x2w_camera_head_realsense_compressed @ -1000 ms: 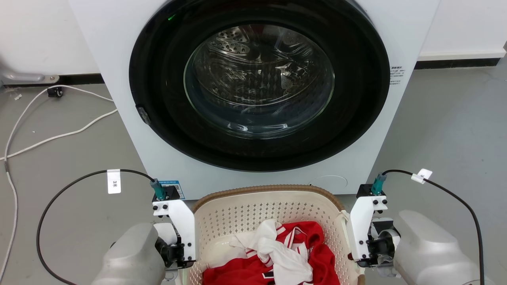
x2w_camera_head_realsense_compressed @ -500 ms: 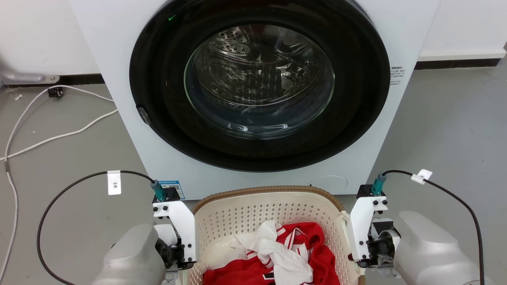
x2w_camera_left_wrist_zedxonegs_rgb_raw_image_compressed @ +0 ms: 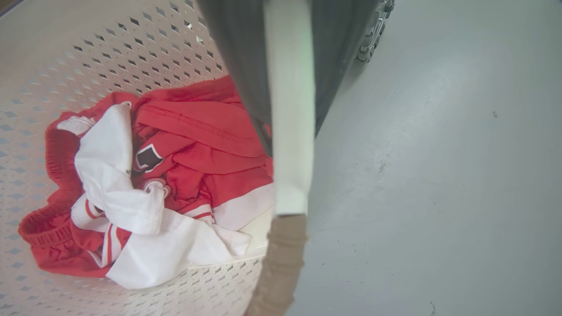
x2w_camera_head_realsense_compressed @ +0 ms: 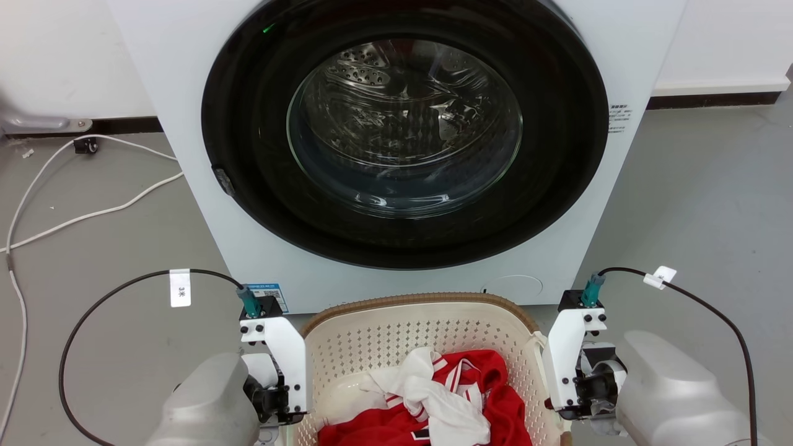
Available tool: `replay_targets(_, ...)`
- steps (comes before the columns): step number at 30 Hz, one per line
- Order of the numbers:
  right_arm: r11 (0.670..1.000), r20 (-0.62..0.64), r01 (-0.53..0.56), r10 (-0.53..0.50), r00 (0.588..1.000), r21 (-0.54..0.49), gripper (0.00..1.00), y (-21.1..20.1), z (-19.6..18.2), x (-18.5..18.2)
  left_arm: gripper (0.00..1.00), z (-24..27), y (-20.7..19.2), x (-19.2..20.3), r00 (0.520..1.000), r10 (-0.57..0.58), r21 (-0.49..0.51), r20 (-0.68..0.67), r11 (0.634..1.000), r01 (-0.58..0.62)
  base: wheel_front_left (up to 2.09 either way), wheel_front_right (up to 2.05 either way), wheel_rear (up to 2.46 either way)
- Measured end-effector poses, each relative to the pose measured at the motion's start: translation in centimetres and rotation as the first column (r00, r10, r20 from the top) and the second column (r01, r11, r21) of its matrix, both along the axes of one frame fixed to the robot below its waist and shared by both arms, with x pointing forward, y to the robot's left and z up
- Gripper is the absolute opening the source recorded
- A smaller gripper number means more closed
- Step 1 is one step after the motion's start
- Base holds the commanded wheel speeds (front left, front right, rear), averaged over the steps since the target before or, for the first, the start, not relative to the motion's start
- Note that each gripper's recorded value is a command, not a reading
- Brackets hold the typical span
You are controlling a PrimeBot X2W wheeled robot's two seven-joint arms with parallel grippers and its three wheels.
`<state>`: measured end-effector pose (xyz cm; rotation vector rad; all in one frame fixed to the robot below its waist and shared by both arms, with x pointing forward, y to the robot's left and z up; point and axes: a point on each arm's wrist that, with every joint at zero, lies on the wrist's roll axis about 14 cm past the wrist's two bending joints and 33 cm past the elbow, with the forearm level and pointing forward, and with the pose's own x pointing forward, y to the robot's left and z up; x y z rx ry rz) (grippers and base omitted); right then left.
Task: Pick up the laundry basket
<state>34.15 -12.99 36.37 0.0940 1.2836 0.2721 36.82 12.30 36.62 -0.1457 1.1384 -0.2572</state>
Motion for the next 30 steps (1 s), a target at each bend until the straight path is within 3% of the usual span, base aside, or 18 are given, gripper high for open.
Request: replay_targets(30, 1.0, -0.005, 0.004, -0.004, 1.0, 0.009, 0.0, 0.19, -0.01, -0.14, 0.0, -0.29, -0.05, -0.47, 1.0, -0.01, 0.001, -0.017, 1.0, 0.01, 0.0, 0.0, 0.0)
